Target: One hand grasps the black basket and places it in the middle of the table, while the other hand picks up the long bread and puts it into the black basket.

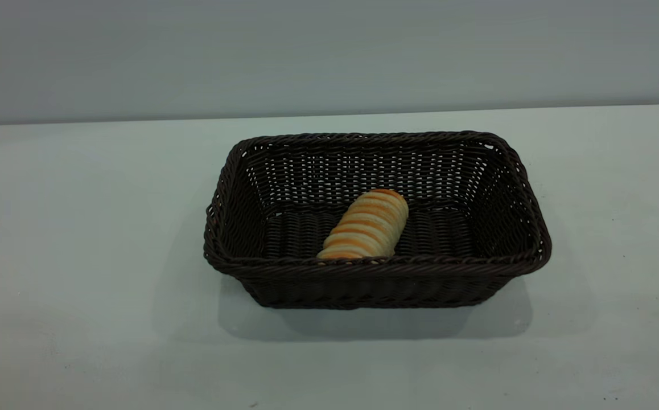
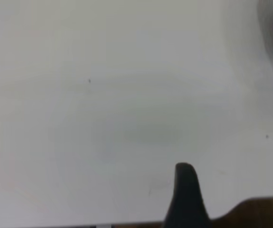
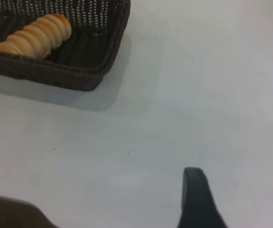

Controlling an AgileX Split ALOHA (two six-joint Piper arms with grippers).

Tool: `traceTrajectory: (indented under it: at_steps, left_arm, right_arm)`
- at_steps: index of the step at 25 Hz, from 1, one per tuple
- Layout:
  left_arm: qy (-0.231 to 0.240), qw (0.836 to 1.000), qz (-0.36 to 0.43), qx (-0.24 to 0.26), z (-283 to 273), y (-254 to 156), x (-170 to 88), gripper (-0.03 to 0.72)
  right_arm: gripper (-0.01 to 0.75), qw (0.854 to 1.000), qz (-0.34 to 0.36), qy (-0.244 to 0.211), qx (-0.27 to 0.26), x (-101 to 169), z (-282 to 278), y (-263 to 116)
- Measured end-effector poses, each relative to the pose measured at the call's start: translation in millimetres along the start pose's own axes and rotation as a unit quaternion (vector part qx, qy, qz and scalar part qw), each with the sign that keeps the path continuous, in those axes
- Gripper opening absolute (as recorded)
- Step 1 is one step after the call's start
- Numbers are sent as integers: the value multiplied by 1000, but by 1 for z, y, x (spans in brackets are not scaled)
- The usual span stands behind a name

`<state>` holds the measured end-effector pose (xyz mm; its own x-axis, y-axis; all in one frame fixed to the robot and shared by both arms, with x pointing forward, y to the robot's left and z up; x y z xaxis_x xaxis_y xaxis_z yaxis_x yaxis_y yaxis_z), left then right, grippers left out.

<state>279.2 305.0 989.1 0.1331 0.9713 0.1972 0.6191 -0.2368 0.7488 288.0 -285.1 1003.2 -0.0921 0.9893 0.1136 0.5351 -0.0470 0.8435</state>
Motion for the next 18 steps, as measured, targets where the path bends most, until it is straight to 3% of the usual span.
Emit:
traceTrajectory:
  at_steps: [18]
  left_arm:
    - [2, 1000, 0, -6, -2, -2, 0, 582]
  right_arm:
    - [473, 1000, 0, 1, 0, 0, 0, 0]
Point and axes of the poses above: a point on each arm's last joint axis where the gripper is mounted, z pointing out along that axis toward the gripper, x along the wrist's bending axis when the last joint is at zero, y = z × x, the point moved 7 cm from there along z, pointing out along that axis toward the gripper, and after that the axes turned 12 degrees about z, right-handed, at the moved point
